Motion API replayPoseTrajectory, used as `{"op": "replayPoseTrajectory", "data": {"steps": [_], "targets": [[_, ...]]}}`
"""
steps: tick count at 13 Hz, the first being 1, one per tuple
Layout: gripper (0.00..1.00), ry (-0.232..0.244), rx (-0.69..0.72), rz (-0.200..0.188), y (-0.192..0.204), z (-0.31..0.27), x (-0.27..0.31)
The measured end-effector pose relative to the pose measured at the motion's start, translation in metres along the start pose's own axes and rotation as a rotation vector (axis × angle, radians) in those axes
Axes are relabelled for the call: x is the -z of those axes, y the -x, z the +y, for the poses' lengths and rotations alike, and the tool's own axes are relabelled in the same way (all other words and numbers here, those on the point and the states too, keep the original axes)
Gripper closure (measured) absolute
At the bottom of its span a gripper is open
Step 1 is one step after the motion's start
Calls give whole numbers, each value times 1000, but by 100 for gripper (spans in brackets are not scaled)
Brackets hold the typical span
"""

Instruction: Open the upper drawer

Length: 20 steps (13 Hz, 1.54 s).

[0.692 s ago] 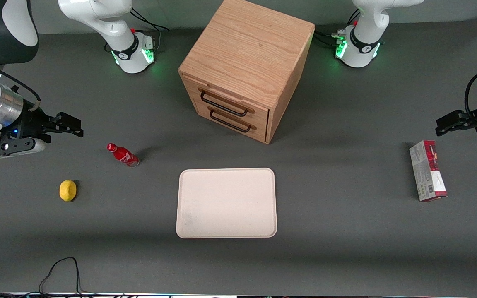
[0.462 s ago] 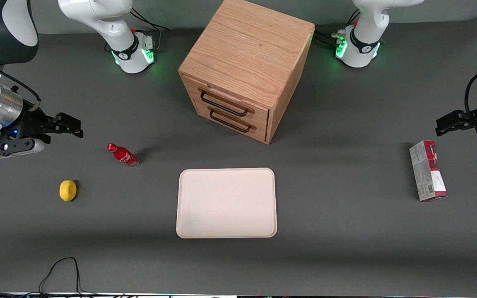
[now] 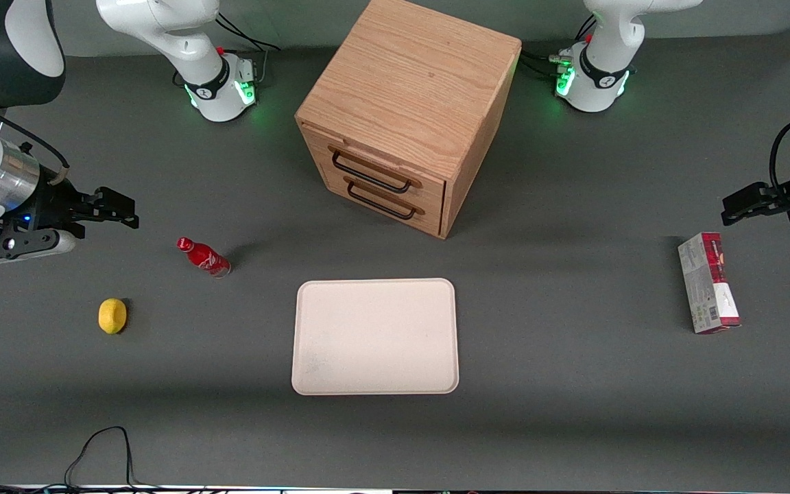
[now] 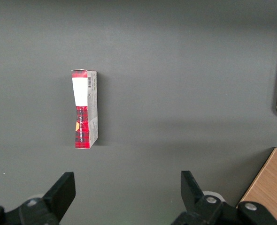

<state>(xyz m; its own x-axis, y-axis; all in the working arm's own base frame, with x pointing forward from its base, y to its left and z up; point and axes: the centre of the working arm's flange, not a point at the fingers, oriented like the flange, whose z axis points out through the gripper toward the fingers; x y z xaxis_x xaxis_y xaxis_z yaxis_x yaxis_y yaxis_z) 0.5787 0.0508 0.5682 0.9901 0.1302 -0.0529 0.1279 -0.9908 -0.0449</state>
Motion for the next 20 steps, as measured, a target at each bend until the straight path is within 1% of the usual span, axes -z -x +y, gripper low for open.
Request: {"op": "replayPoseTrajectory", "data": {"steps": [5, 10, 16, 20], "targets": [[0, 0, 18, -1, -1, -10, -1], [0, -3, 47, -3, -19, -25, -11], [0, 4, 248, 1, -14, -146, -14], [0, 4, 378, -11, -3, -213, -24]]}}
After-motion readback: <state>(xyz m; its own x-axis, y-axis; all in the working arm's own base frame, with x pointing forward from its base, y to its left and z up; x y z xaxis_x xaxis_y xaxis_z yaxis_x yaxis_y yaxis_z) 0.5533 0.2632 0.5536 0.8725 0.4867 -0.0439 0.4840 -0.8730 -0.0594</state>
